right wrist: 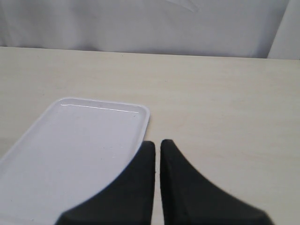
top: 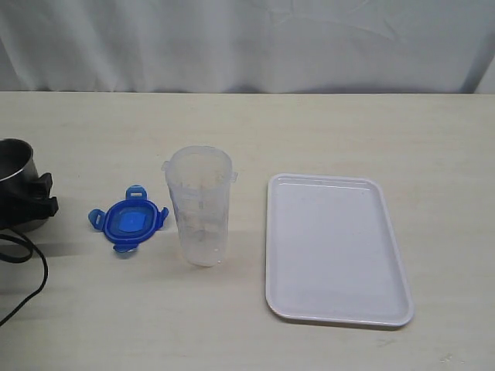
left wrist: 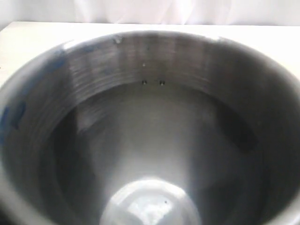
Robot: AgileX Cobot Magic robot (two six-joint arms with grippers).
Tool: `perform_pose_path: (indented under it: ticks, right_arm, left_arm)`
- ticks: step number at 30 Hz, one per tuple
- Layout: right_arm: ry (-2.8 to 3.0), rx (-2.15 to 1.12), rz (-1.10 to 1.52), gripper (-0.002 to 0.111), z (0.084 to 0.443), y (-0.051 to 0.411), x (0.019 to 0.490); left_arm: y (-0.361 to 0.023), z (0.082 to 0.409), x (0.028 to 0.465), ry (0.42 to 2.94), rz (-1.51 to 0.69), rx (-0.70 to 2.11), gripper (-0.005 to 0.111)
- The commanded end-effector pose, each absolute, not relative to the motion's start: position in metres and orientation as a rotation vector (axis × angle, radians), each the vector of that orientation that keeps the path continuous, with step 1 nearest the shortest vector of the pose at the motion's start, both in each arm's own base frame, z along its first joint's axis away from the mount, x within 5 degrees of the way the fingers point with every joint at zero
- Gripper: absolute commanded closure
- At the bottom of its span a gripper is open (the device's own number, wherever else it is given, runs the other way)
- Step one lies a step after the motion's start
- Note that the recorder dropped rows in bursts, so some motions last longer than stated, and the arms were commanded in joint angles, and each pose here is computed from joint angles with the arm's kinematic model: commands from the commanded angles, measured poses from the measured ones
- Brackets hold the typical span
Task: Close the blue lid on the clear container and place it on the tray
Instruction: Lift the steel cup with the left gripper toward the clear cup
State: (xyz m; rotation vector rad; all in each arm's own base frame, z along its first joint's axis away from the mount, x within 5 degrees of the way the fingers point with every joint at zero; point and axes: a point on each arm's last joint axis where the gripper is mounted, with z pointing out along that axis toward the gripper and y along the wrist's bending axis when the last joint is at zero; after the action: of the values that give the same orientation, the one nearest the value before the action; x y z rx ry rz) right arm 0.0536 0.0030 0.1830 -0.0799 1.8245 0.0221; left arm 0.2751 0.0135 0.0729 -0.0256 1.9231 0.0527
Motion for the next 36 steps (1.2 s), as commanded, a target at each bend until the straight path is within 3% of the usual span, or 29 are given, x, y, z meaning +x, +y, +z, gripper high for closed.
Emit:
perform_pose_path:
  ticks: [1, 5, 13, 20, 32, 36]
  right_arm:
    - [1.824, -0.075, 0.022, 0.104, 0.182, 0.003, 0.053]
    - [1.824, -0.075, 0.022, 0.104, 0.182, 0.003, 0.053]
    - [1.824, -0.075, 0.022, 0.104, 0.182, 0.003, 0.053]
    - [1.824, -0.075, 0.022, 0.104, 0.182, 0.003, 0.053]
    - [1.824, -0.075, 0.022, 0.104, 0.182, 0.003, 0.053]
    - [1.824, -0.075, 0.022, 0.104, 0.182, 0.003, 0.053]
  left_arm:
    - [0.015, 0.074, 0.277, 1.907, 0.054, -0.042, 0.017]
    - [0.015, 0.074, 0.277, 1.907, 0.052, -0.04, 0.037]
    - [0.008, 0.074, 0.277, 1.906, -0.004, 0.043, 0.105]
    - [-0.002, 0.08, 0.278, 1.88, -0.076, 0.151, 0.107]
    - [-0.012, 0.136, 0.28, 1.686, -0.206, 0.173, 0.107]
    - [-0.024, 0.16, 0.298, 1.645, -0.275, 0.261, 0.107]
